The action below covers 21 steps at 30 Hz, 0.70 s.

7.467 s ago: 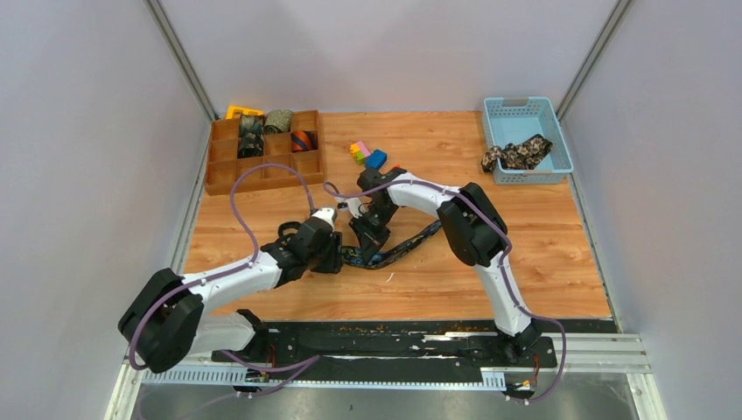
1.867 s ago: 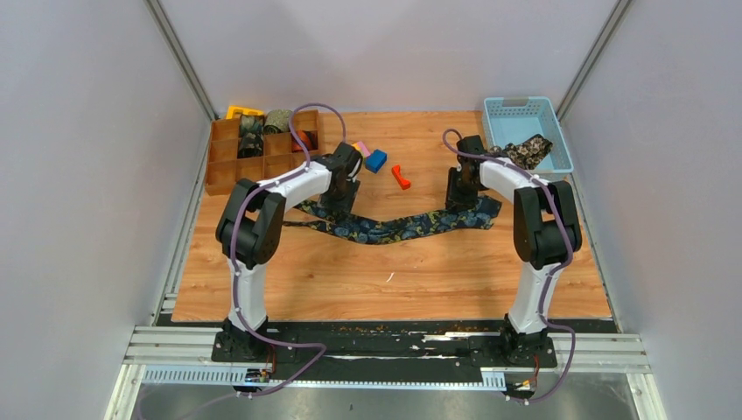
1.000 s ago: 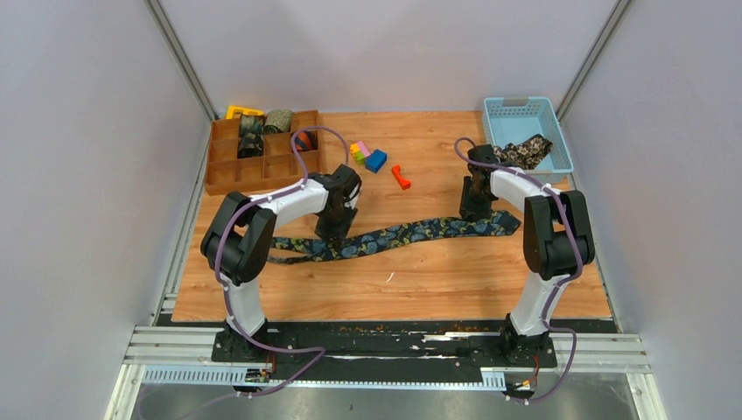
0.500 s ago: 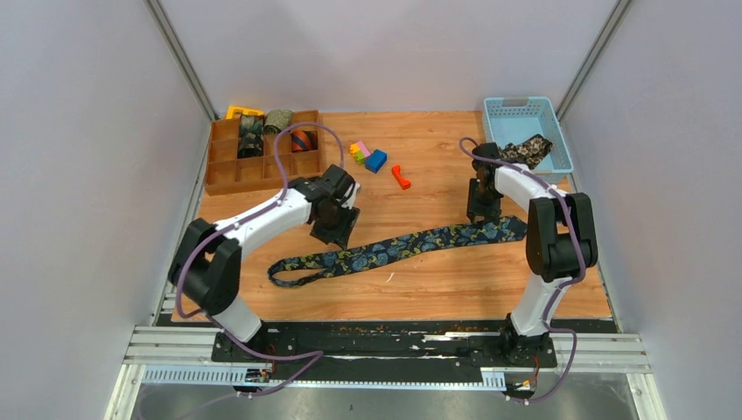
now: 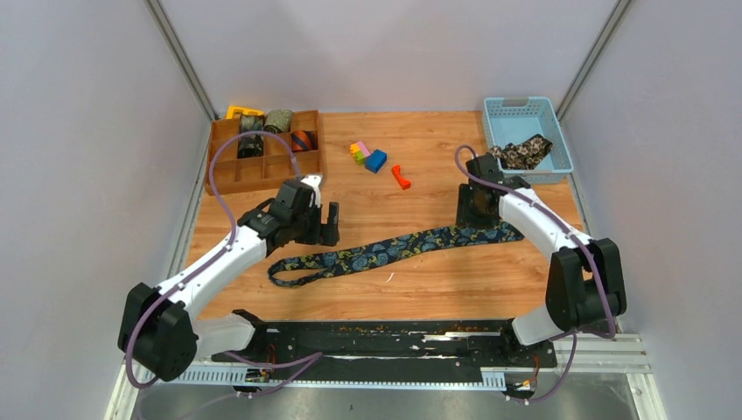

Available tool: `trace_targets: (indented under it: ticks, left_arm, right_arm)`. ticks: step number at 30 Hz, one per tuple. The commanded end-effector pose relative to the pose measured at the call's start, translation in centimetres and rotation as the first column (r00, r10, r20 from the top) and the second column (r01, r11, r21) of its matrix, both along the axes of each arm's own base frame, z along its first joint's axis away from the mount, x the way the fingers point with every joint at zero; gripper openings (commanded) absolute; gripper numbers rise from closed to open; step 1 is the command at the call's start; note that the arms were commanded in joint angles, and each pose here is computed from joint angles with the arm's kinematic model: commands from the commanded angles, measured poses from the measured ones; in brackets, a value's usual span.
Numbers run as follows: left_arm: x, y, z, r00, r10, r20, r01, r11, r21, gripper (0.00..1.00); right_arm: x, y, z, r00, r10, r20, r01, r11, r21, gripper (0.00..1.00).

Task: Roll the ties
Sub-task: Flatten out the tie at the center of the board.

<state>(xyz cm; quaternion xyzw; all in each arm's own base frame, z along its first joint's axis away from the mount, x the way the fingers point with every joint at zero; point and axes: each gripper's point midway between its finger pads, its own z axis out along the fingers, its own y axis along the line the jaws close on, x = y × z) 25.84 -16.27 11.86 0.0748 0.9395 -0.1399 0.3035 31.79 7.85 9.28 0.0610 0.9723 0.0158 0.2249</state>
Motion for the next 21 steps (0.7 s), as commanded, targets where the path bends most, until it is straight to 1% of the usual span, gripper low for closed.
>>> trace_targets:
  ticks: [1, 2, 6, 9, 15, 21]
  left_arm:
    - [-0.6, -0.2, 1.0, 0.997, 0.052, 0.063, -0.045, 0.993, -0.105, 1.0]
    - [-1.0, 0.1, 1.0, 0.996, 0.063, 0.067, -0.055, 0.992, -0.112, 1.0]
    - [-2.3, 2.1, 0.4, 0.99, 0.112, 0.08, -0.106, 0.992, -0.074, 0.98]
    - [-3.3, 2.5, -0.3, 0.992, 0.1, 0.071, -0.095, 0.993, -0.074, 0.94]
    - [-4.3, 2.3, -1.3, 0.997, 0.062, 0.053, -0.058, 0.995, -0.083, 0.86]
    - [-4.1, 2.2, -1.1, 0.996, 0.055, 0.064, -0.05, 0.995, -0.085, 0.84]
  right_arm:
    - [-1.4, 1.5, -1.7, 0.999, -0.037, 0.02, 0.035, 0.994, 0.101, 0.45]
    - [-1.6, 1.4, -2.1, 0.999, -0.042, 0.017, 0.04, 0.994, 0.101, 0.45]
    - [-2.0, 0.6, -3.1, 0.999, -0.049, 0.007, 0.048, 0.997, 0.058, 0.45]
    - [-1.6, -0.2, -3.9, 0.998, -0.063, -0.009, 0.063, 0.998, 0.031, 0.45]
    - [-0.9, -1.6, -5.6, 0.994, -0.098, -0.047, 0.099, 0.995, 0.018, 0.44]
    - [-0.8, -3.3, -7.3, 0.988, -0.126, -0.087, 0.123, 0.992, -0.034, 0.44]
